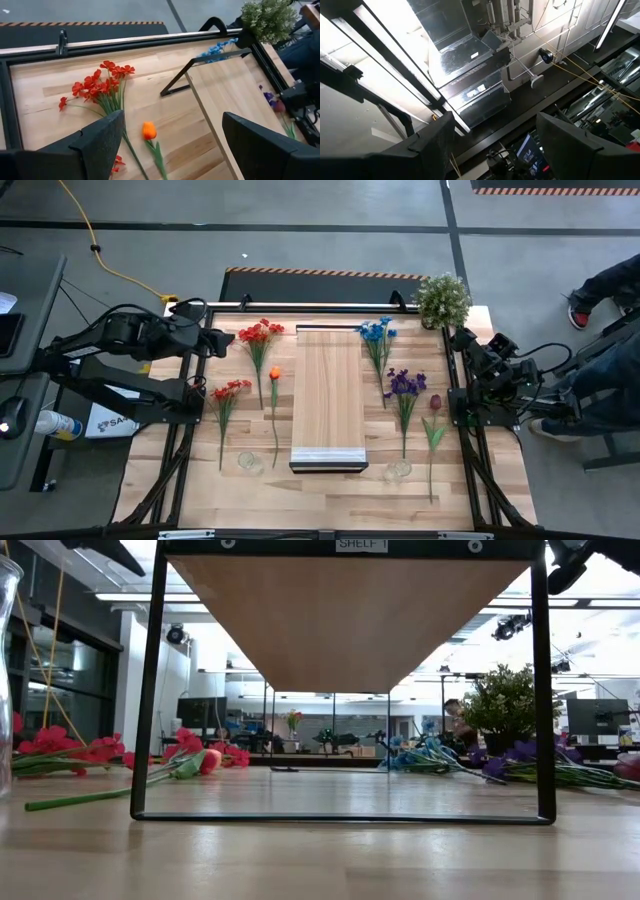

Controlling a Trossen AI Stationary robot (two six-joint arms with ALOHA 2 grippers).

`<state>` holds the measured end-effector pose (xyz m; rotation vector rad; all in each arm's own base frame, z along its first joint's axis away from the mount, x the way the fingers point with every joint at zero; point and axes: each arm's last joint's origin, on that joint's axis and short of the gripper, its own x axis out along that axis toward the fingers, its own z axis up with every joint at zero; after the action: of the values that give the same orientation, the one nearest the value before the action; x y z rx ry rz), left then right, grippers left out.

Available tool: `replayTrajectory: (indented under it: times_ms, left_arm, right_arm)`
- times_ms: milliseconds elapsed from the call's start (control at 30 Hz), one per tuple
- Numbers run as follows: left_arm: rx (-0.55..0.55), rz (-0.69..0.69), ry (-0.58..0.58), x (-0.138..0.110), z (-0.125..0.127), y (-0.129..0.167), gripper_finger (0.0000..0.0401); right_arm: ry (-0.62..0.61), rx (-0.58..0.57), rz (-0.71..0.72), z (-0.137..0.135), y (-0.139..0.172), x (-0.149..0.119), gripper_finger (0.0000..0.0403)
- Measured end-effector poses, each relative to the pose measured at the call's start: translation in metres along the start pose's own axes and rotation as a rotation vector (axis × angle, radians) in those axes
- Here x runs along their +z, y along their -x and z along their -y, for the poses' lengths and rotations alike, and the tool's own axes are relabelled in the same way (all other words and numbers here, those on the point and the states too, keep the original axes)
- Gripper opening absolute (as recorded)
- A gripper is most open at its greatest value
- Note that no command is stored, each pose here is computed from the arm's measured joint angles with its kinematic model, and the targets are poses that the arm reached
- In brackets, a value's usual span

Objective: Pick and place flowers into a vace then onto a shelf
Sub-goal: Put the top orange flowers into the left transparent vase

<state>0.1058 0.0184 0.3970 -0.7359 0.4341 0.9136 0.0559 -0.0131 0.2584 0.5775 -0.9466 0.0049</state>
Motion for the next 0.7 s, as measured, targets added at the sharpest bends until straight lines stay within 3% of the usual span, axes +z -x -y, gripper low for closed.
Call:
replayTrajectory:
  times_ms: [200,367,700]
  left_arm:
    - [-0.008,0.002,-0.025,0.000,0.001,0.000,0.0369]
    - [-0.017,-0.078,-0.027,-0.004,0.006,-0.007,0.0369]
    - [0.140,-0.160,-0.097,-0.018,0.027,-0.043,0.0369]
  right_arm:
    - [0.000,0.000,0.000,0.000,0.000,0.000,0.0268]
    - [0.000,0.000,0.000,0.000,0.000,0.000,0.0267]
    - [0.000,0.000,0.000,0.000,0.000,0.000,0.0267]
